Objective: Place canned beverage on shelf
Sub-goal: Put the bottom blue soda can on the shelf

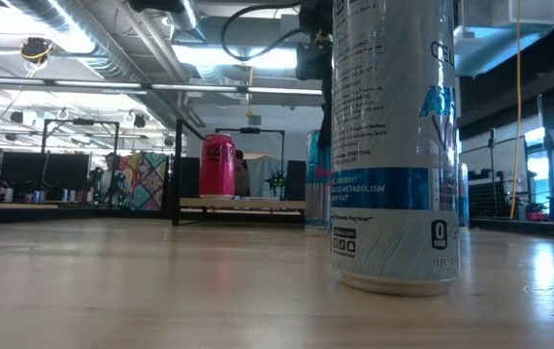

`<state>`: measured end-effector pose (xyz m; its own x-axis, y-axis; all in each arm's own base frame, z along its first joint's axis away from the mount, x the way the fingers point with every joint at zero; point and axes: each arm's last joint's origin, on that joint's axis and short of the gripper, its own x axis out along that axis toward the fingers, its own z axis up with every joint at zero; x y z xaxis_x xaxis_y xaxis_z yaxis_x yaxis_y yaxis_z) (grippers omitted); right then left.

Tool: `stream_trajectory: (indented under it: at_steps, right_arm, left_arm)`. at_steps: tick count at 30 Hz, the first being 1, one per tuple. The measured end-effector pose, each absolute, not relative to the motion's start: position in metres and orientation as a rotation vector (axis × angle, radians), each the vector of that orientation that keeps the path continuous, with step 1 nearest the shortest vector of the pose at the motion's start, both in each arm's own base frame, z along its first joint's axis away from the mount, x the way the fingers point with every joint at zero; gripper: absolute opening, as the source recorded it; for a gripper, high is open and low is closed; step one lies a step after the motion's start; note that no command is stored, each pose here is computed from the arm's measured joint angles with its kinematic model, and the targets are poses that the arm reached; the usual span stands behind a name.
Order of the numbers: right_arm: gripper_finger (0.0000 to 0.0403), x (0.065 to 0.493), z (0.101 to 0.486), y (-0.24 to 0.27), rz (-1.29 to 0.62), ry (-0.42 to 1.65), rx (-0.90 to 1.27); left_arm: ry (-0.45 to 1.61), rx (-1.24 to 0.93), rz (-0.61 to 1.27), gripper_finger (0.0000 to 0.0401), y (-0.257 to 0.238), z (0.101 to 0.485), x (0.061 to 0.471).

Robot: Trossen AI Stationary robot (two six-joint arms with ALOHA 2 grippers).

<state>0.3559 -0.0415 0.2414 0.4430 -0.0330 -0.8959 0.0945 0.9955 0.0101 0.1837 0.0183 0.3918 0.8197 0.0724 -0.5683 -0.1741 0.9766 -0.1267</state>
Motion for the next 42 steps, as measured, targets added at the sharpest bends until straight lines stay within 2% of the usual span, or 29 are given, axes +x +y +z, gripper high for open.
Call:
stream_trajectory:
  at_steps: [5, 15, 24, 31, 42]
  right_arm:
    - [0.0204, 0.357, 0.250, -0.041, -0.065, 1.116, 0.070]
    - [0.0207, 0.370, 0.329, -0.064, -0.183, 0.892, 0.059]
    - [0.0207, 0.369, 0.376, -0.100, -0.285, 0.744, 0.078]
    - [0.0207, 0.393, 0.374, -0.135, -0.337, 0.777, 0.091]
    - [0.0207, 0.414, 0.325, -0.182, -0.349, 0.945, 0.178]
  left_arm:
    - [0.597, -0.176, 0.132, 0.0391, 0.018, 0.392, 0.184]
    - [0.597, -0.177, 0.132, 0.0391, 0.018, 0.392, 0.184]
    - [0.596, -0.179, 0.132, 0.0391, 0.018, 0.392, 0.184]
    - [0.596, -0.181, 0.133, 0.0391, 0.018, 0.392, 0.184]
    - [0.595, -0.187, 0.136, 0.0391, 0.018, 0.392, 0.184]
